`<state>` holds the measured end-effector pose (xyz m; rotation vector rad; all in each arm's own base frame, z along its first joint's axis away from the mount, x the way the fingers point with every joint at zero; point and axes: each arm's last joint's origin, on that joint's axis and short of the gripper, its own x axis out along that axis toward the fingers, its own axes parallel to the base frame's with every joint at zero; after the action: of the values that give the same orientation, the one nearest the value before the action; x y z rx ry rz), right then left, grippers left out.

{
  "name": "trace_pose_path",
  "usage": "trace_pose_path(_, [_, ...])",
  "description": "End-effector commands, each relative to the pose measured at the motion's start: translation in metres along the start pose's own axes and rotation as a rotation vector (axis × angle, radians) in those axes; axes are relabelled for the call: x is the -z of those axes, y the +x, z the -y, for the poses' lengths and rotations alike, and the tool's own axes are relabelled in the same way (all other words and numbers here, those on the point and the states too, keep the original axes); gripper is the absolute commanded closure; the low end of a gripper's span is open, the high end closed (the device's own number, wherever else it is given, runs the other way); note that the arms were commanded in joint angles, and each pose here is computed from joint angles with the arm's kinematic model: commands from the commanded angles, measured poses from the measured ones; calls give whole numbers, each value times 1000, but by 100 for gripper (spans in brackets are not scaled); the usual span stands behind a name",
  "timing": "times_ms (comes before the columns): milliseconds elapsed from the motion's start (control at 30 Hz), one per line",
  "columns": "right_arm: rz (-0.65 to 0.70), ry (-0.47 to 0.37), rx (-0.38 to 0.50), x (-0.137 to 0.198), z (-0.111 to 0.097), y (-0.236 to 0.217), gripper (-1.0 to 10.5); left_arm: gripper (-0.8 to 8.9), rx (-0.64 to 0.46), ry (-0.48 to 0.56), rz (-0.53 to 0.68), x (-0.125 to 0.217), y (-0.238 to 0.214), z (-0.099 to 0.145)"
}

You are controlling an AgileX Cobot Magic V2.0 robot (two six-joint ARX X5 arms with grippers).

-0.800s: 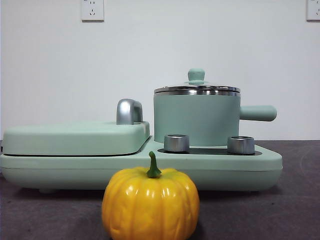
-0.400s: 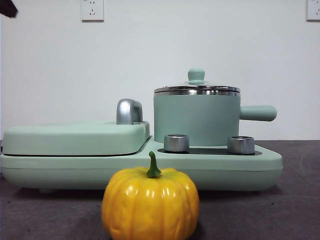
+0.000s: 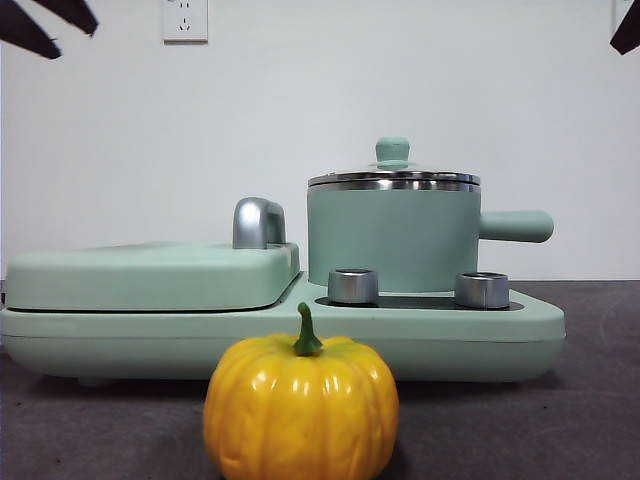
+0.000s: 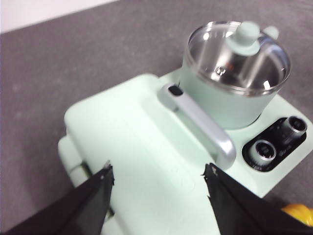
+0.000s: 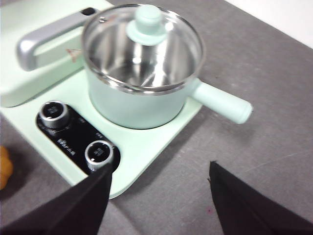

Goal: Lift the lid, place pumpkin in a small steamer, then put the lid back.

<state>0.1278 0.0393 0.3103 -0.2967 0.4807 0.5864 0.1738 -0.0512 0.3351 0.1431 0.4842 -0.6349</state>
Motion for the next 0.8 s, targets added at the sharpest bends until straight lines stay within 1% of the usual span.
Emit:
trace_pose_path(33, [20, 10, 1, -5, -1, 0, 631, 506, 12, 46, 62, -13, 3, 1])
trace_pose_path(267, [32, 29, -5, -7, -2, 0, 630, 504, 59, 122, 182, -30, 29, 5])
trace_pose_path(433, [37, 57, -4, -7, -2, 0, 630, 505, 122, 173, 248, -40, 59, 16])
trace_pose_path(600, [62, 52, 3, -10, -1, 0, 630, 505, 194, 209, 289, -44, 91, 31])
trace_pose_path(800, [83, 41, 26, -12, 0, -1, 630, 505, 273, 227, 290, -50, 129, 52])
